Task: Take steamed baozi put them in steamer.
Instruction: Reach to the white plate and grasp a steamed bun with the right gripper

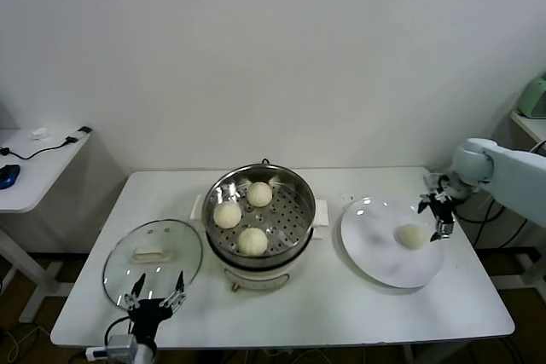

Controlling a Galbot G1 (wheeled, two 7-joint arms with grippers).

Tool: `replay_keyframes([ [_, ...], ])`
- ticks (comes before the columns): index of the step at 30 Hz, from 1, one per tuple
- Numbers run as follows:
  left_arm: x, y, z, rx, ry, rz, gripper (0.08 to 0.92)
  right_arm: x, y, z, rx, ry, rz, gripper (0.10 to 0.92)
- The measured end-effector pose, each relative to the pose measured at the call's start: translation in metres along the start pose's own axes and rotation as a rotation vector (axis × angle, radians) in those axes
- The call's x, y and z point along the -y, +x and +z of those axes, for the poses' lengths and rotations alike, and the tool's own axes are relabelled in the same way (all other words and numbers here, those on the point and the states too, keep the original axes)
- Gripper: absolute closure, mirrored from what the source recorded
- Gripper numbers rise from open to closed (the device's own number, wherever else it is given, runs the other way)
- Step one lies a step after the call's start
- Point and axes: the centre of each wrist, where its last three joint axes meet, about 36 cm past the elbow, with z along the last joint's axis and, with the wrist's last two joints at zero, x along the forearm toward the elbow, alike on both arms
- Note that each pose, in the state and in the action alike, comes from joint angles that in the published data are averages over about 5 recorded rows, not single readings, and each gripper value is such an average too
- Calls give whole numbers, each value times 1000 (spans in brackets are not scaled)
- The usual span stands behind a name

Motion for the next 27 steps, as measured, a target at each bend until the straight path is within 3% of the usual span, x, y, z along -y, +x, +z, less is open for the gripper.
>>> replay_keyframes([
  [15,-2,-4,2,-5,-4,-2,177,9,-52,-9,-4,-60,9,202],
  [23,-1,-4,-2,0,-5,1,177,10,-54,-9,6,-77,6,356],
  [27,0,-2,-4,2,-8,5,177,12,-40,-10,15,-79,14,383],
])
